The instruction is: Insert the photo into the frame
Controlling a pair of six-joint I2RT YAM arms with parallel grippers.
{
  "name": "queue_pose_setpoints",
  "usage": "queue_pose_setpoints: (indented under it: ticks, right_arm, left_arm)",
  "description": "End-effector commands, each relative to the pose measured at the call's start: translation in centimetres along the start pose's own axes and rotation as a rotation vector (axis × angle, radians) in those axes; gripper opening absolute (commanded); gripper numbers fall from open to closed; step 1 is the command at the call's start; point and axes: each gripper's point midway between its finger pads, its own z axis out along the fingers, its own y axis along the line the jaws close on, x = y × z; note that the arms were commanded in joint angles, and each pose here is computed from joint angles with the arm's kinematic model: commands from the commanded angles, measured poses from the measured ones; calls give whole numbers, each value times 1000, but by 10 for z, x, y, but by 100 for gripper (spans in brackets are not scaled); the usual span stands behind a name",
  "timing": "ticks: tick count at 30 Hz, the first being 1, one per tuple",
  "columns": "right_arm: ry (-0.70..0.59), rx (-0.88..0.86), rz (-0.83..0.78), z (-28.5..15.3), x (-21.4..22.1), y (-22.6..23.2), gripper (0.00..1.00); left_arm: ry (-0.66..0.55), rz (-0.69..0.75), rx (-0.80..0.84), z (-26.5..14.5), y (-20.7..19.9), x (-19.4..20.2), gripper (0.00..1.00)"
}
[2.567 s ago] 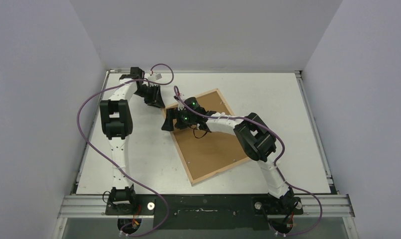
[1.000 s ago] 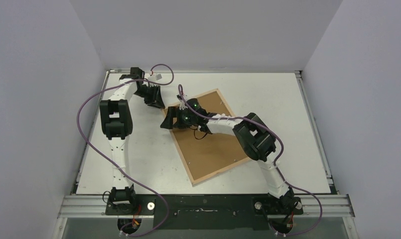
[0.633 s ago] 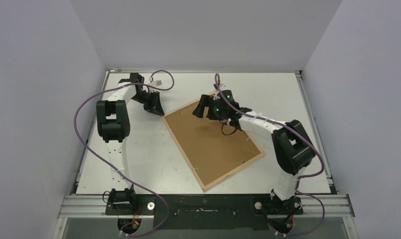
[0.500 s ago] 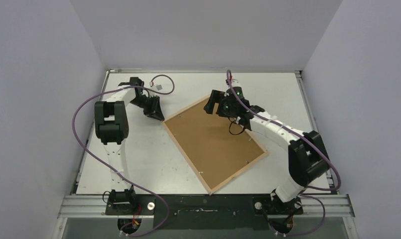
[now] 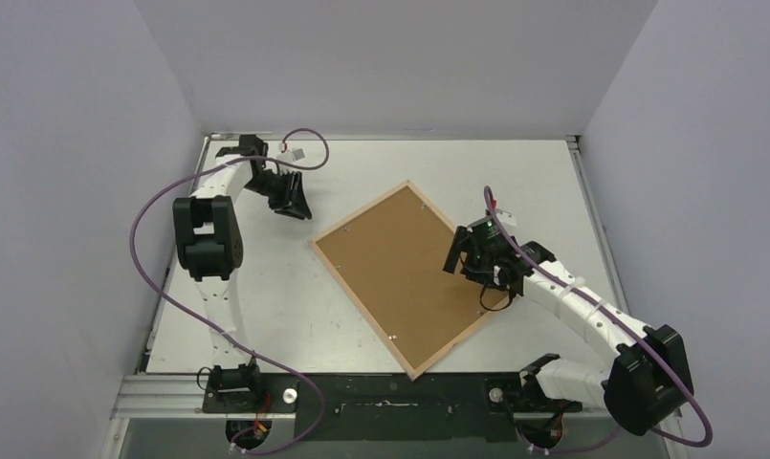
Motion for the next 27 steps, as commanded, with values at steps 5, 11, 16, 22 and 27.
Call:
queue_pose_setpoints:
  ticks: [5, 11, 16, 22, 27]
  right_arm:
    - [67, 131, 162, -25, 45, -46, 90]
    - [126, 152, 222, -21, 74, -60, 90]
    - [154, 162, 247, -11, 89, -64, 90]
    - [145, 135, 264, 0, 91, -61, 90]
    - [82, 88, 313, 12, 79, -56, 90]
  left_arm:
    - [-14, 102, 16, 17, -28, -30, 31]
    - [0, 98, 3, 27, -20, -26, 30]
    - [7, 98, 5, 29, -18, -20, 28]
    - [10, 94, 10, 29, -18, -18, 25]
    - [14, 95, 8, 30, -17, -16, 22]
